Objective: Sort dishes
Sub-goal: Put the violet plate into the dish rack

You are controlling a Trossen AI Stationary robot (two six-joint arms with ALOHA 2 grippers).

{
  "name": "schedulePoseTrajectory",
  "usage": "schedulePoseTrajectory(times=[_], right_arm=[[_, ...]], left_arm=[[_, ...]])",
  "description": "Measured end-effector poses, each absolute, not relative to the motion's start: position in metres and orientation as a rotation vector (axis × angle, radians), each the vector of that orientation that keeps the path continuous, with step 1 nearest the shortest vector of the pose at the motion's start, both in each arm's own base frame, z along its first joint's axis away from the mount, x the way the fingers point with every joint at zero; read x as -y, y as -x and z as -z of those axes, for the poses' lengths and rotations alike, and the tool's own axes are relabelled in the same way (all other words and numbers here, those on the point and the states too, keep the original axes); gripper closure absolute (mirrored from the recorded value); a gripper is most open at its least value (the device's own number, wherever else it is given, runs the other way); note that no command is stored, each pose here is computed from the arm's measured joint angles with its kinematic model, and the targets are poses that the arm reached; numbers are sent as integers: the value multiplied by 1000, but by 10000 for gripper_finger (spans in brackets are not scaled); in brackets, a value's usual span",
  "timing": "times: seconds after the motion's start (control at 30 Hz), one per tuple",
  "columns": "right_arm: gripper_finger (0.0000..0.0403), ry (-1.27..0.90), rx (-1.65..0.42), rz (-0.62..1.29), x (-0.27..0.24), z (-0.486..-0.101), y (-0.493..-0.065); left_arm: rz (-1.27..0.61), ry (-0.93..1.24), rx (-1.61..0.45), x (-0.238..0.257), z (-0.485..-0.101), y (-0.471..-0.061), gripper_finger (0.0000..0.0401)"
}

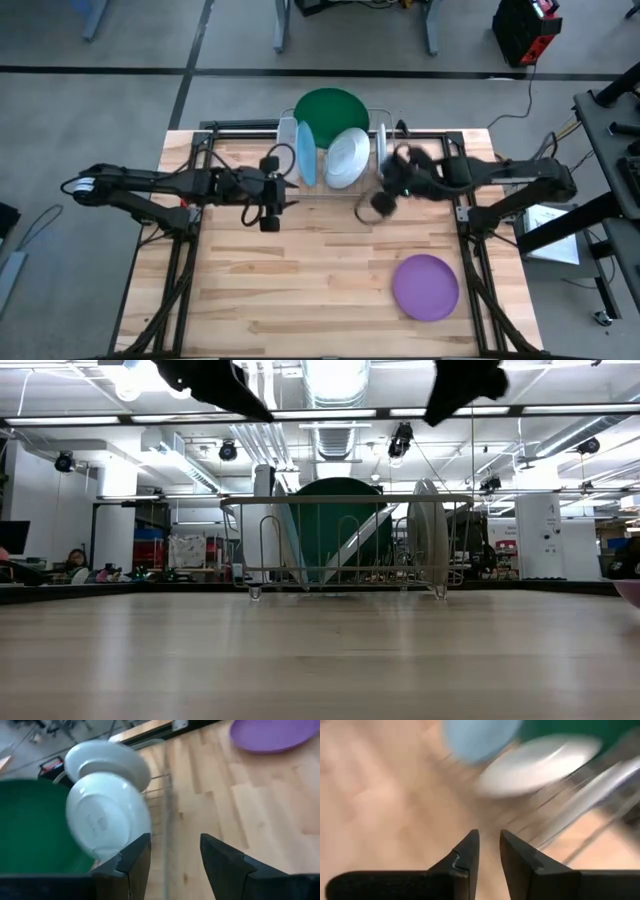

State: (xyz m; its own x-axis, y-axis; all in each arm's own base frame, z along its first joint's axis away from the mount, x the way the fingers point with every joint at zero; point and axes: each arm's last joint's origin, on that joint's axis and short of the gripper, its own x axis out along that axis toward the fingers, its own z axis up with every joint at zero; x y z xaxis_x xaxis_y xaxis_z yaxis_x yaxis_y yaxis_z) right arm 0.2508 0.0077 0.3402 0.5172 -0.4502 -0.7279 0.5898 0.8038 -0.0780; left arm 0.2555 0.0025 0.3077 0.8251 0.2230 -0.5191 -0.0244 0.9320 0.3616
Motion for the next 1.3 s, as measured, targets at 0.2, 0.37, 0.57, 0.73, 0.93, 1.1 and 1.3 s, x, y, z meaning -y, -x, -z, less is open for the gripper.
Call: schedulePoseTrajectory(times=[0.2, 0.37, 0.57, 0.73, 0.93, 1.1, 1.3], right_arm=[[355, -376, -999, 372, -65, -308, -244], [361, -447, -1106, 294, -112, -288, -236], [335, -495, -1201, 332, -160, -261, -230], [287, -519, -1336, 390, -194, -227, -227], [231, -557, -1414, 416, -217, -200, -232], [202, -565, -1433, 421, -225, -182, -240], [190, -522, -1467, 478, -227, -161, -243]], left_arm=[[-62, -388, -581, 14, -302, -264, 239], [-21, -382, -572, 27, -302, -263, 239], [3, -351, -525, 38, -305, -263, 239], [11, -307, -490, 44, -308, -264, 239], [22, -270, -466, 51, -310, -263, 239], [29, -238, -458, 55, -310, -263, 239], [37, -223, -456, 58, -310, -262, 239]])
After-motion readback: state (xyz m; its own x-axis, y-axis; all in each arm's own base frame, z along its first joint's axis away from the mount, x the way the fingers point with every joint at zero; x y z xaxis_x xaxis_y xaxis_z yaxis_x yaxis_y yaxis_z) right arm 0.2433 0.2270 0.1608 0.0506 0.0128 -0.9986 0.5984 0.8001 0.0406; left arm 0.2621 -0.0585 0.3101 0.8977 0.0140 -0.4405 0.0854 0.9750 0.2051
